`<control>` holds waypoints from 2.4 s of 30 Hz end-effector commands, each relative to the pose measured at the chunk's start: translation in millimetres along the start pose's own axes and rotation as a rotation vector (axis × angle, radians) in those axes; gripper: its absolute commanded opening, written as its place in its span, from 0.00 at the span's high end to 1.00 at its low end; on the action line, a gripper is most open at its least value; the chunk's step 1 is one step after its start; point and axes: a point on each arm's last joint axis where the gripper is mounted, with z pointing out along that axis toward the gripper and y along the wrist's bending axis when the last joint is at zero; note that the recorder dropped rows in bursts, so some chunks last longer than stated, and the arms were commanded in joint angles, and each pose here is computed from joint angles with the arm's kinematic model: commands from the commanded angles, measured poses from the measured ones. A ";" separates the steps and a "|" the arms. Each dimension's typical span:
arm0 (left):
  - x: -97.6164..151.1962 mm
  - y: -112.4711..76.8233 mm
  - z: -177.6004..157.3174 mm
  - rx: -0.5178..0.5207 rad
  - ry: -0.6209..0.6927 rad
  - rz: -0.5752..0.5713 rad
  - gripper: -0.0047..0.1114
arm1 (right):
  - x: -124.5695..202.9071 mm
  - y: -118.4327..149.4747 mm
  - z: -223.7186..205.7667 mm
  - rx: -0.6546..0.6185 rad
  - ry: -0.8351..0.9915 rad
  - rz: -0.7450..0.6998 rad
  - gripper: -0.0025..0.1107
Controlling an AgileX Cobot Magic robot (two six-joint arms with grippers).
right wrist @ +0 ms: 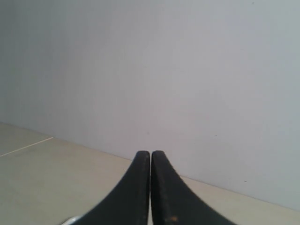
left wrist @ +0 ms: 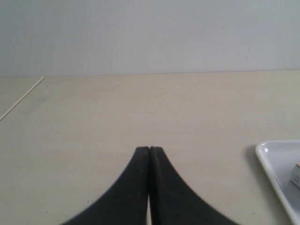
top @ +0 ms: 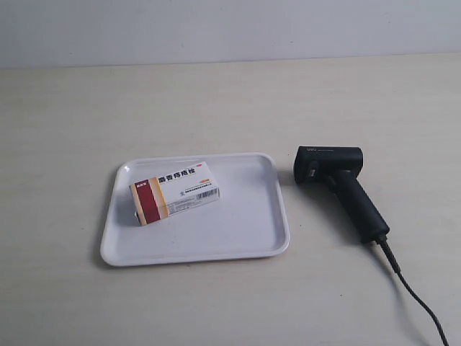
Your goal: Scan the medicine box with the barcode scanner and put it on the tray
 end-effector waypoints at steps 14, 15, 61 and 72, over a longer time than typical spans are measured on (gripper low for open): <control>0.9 -0.1 -0.2 0.000 -0.001 -0.004 0.95 | 44.6 -19.3 -4.0 0.210 0.109 0.117 0.97; 0.9 -0.1 -0.2 0.000 -0.001 -0.004 0.95 | 54.5 -24.0 -6.2 0.269 0.113 0.205 0.97; 1.7 0.4 -0.2 -0.006 0.007 0.013 0.95 | 101.6 -19.8 -34.6 0.282 0.188 0.040 0.97; 2.6 0.5 -0.2 -0.006 0.017 0.013 0.95 | 101.2 -27.7 -37.4 0.437 0.176 0.061 0.97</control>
